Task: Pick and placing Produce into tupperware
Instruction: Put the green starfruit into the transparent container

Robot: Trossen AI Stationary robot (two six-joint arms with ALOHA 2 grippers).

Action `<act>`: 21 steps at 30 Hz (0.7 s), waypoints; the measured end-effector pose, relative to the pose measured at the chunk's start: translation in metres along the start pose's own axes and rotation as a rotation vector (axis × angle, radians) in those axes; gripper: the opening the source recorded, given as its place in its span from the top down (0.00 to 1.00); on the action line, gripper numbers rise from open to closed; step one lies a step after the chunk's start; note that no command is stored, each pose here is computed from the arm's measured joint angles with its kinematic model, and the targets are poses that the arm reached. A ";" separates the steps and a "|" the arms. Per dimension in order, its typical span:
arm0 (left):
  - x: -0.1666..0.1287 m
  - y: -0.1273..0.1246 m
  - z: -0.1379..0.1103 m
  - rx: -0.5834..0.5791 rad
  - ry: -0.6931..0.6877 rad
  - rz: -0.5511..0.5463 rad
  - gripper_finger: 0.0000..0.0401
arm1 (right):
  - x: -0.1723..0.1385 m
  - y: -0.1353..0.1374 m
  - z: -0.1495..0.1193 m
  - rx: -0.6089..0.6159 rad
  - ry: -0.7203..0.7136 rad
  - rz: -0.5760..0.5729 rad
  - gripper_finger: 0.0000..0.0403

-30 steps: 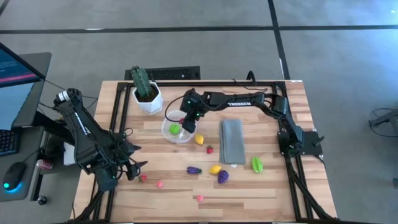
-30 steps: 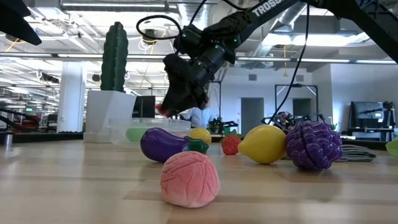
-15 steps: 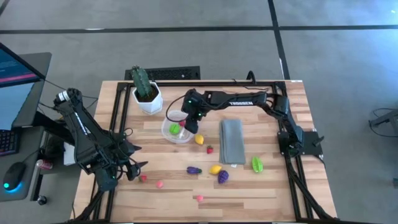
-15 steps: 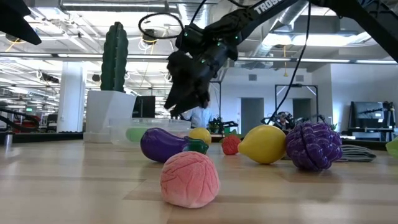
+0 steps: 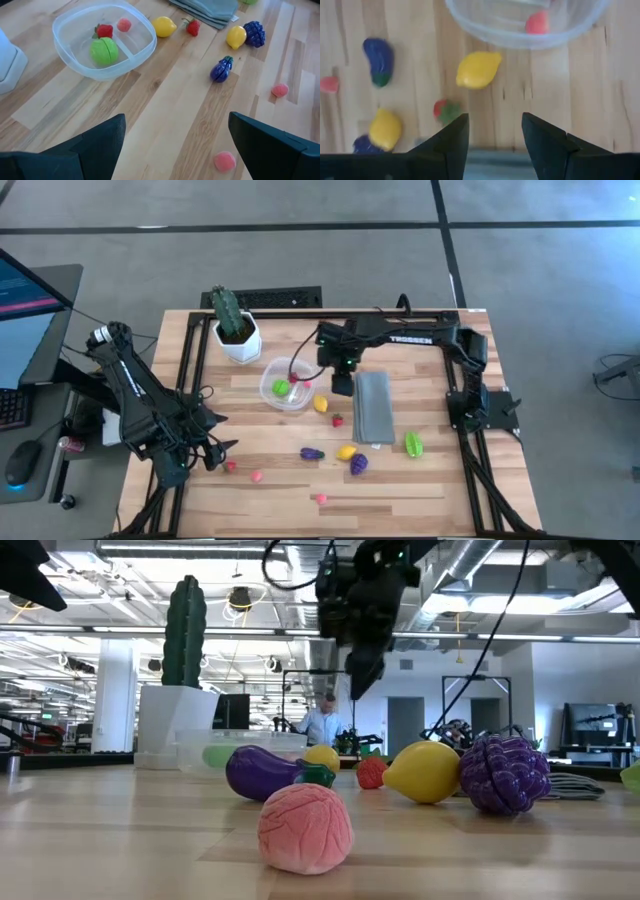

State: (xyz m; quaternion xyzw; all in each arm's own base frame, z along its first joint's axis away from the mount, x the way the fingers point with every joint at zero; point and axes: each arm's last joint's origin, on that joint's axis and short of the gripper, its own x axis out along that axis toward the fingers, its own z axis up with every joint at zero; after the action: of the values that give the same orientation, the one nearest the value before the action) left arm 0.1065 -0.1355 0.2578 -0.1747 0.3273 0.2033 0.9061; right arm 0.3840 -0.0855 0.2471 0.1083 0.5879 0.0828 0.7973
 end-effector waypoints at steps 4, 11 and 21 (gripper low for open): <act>0.000 0.000 0.000 0.000 -0.001 0.000 0.14 | -0.020 0.012 -0.009 -0.002 0.023 -0.007 0.52; 0.000 0.000 0.000 0.002 -0.002 0.002 0.14 | -0.055 0.035 -0.025 0.004 0.033 -0.068 0.56; 0.000 0.003 0.002 0.076 -0.060 0.030 0.14 | -0.095 0.061 -0.078 0.187 -0.023 -0.163 0.58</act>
State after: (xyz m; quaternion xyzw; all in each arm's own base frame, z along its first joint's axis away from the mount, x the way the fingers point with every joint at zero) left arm 0.1057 -0.1318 0.2585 -0.1290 0.3099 0.2093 0.9184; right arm 0.2814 -0.0453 0.3290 0.1349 0.5908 -0.0389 0.7945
